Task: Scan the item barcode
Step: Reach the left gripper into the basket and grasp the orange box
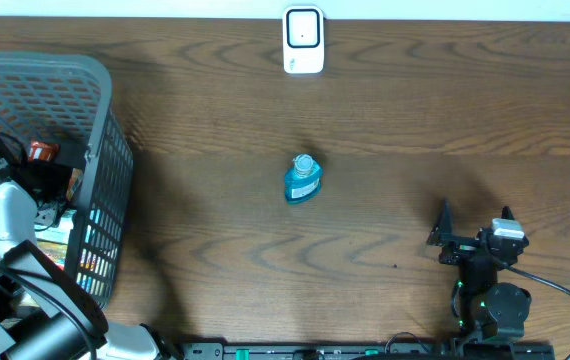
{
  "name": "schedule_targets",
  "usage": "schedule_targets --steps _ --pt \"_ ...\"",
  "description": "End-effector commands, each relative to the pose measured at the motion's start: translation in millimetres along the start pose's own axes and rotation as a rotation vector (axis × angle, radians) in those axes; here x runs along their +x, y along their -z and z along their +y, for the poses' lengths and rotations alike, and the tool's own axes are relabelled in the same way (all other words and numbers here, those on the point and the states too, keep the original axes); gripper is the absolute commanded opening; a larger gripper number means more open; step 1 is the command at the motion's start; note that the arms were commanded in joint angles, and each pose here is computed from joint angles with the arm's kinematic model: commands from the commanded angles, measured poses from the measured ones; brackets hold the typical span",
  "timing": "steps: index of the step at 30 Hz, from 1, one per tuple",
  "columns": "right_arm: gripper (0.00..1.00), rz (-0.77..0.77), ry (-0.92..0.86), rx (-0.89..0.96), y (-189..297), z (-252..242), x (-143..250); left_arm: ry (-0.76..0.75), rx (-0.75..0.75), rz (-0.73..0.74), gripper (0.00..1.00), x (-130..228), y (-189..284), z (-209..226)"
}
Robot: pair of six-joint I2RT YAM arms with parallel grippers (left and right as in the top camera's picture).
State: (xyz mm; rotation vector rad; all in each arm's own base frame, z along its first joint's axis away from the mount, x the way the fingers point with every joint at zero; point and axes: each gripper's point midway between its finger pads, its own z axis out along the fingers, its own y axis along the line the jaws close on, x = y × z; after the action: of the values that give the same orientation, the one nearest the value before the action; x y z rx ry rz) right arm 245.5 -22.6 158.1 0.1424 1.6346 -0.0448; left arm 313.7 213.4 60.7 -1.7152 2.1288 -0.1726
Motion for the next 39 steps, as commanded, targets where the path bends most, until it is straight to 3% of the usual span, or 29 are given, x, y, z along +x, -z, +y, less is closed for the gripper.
schedule_targets --steps 1,21,23,29,39 --pt "0.99 0.002 0.013 0.003 0 0 1 -0.006 0.001 0.009 0.68 1 -2 1" --pt "0.99 0.002 0.013 0.003 0 0 1 -0.033 -0.019 0.033 0.68 3 -23 6" --pt "0.99 0.002 0.013 0.003 0 0 1 -0.031 -0.03 0.047 0.6 6 -28 9" --pt "0.99 0.002 0.013 0.003 0 0 1 -0.033 -0.018 0.033 0.1 2 -23 4" --pt "0.99 0.002 0.013 0.003 0 0 1 -0.062 0.151 -0.162 0.08 -26 74 -35"
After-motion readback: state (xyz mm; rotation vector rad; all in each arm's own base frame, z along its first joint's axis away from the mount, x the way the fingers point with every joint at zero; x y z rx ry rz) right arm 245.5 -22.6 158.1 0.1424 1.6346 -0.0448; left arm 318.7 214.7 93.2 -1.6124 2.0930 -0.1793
